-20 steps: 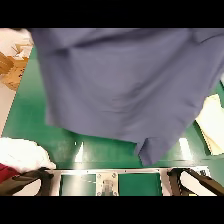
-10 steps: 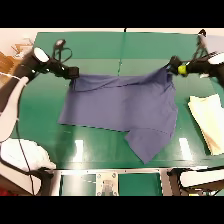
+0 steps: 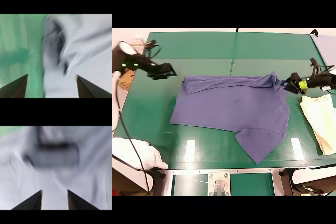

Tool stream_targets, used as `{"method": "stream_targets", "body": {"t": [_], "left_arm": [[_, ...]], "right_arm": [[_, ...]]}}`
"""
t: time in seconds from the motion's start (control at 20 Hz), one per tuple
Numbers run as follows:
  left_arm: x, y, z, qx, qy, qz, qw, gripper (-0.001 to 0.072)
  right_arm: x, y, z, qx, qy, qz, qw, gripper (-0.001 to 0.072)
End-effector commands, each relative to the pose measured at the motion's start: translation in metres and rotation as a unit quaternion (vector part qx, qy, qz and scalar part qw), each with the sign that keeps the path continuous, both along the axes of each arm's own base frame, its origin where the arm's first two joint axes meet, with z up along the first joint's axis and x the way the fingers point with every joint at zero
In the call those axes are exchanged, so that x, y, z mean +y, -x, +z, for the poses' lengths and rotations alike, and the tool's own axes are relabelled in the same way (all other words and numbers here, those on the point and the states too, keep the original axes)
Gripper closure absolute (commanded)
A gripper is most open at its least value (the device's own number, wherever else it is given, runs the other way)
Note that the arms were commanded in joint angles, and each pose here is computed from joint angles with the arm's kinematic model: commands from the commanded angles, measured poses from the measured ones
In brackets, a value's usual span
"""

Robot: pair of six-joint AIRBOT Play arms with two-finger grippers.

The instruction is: Fold the shirts.

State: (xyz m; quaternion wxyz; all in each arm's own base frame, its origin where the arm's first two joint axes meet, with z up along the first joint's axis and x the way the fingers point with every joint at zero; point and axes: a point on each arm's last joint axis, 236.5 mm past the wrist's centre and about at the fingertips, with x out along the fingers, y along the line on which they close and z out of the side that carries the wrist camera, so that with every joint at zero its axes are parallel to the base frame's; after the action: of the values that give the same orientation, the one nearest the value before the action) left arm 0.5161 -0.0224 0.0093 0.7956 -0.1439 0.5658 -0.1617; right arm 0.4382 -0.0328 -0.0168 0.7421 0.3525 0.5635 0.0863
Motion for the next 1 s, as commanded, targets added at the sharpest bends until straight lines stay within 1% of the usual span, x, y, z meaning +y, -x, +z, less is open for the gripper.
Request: {"method": "stream_targets", "body": {"t": [0.0,0.2,0.35,0.45,0.55,0.6,0.65,0.75,0.85,0.95], "left_arm": [[0.038,0.054,0.001,0.093,0.024,-0.013,0.995,0.0041],[0.034,0.112,-0.037,0.197,0.083,-0.013,0.977,0.0042],[0.021,0.161,-0.064,0.247,0.107,-0.033,0.963,0.0041],[0.016,0.174,-0.080,0.261,0.114,-0.028,0.958,0.0041],[0.013,0.180,-0.088,0.267,0.119,-0.027,0.956,0.0041],[0.011,0.178,-0.089,0.263,0.124,-0.023,0.956,0.0041],[0.011,0.176,-0.089,0.259,0.124,-0.021,0.958,0.0041],[0.010,0.171,-0.089,0.250,0.126,-0.017,0.960,0.0041],[0.004,0.164,-0.086,0.236,0.143,-0.014,0.961,0.0041],[-0.001,0.160,-0.082,0.229,0.157,-0.013,0.961,0.0041]], "right_arm": [[0.002,0.074,-0.015,0.082,-0.028,0.009,0.996,0.0343],[-0.014,0.156,-0.038,0.149,-0.024,-0.053,0.987,0.0344],[-0.032,0.202,-0.050,0.172,-0.021,-0.127,0.977,0.0342],[-0.041,0.216,-0.062,0.177,-0.020,-0.165,0.970,0.0341],[-0.039,0.226,-0.073,0.192,-0.028,-0.181,0.964,0.0339],[-0.036,0.229,-0.078,0.195,-0.029,-0.182,0.963,0.0321],[-0.032,0.231,-0.082,0.195,-0.029,-0.178,0.964,0.0301],[-0.020,0.230,-0.091,0.189,-0.027,-0.164,0.968,0.0302],[-0.006,0.226,-0.100,0.180,-0.031,-0.150,0.972,0.0304],[0.007,0.217,-0.105,0.167,-0.049,-0.136,0.975,0.0314]]}}
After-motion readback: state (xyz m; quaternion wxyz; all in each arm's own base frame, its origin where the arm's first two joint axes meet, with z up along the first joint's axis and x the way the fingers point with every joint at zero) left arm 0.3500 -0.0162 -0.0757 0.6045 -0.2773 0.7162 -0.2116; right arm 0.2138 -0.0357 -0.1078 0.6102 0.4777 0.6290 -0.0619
